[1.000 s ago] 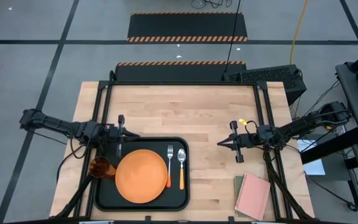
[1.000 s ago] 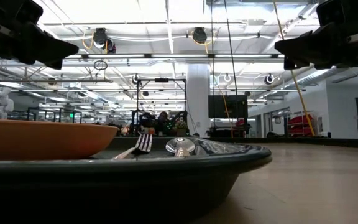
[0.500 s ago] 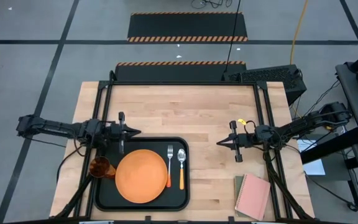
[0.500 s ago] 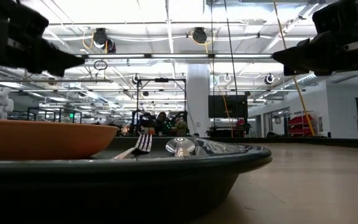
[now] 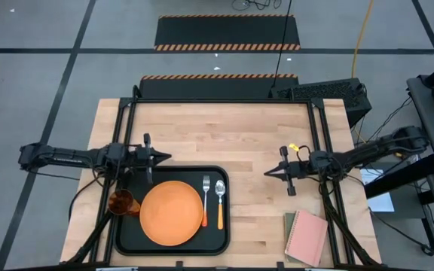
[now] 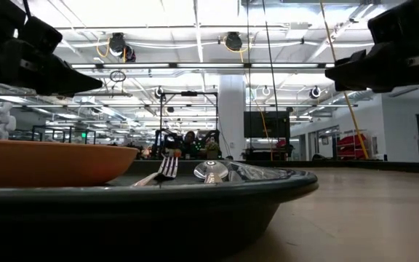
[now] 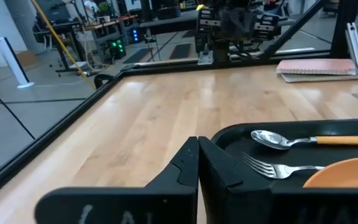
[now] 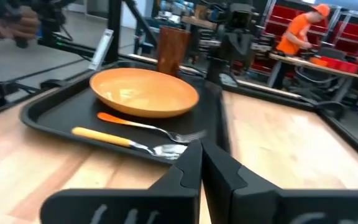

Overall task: Pick and place plate/cup/fork/spoon on tray
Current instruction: Return to Home Position

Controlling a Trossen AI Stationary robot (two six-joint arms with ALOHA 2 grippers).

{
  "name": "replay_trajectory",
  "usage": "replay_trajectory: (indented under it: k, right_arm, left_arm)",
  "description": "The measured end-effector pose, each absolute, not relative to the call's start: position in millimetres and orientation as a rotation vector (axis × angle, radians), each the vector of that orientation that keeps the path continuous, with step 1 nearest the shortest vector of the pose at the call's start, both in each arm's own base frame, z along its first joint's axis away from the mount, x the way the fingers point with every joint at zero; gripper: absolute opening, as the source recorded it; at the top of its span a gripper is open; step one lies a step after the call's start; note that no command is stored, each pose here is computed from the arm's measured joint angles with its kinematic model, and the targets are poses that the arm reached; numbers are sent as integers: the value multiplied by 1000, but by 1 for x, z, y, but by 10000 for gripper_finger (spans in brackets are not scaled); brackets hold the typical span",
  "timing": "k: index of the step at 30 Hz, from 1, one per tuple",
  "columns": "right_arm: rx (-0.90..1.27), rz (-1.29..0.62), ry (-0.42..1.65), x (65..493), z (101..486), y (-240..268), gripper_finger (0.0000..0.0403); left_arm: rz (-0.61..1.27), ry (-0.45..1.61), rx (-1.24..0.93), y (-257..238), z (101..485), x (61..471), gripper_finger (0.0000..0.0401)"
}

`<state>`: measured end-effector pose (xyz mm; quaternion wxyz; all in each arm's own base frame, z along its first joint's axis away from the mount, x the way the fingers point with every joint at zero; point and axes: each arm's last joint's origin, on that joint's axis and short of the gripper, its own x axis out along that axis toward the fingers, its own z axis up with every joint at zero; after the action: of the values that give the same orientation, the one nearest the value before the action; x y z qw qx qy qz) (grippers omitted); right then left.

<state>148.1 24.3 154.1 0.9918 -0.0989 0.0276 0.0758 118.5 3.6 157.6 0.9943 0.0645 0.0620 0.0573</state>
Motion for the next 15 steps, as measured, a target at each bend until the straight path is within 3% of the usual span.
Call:
replay_trajectory:
  k: [15]
  right_arm:
    - [-187, 187, -65, 127, 174, -2, 0]
  left_arm:
    - [115, 116, 121, 3, 158, 119, 3]
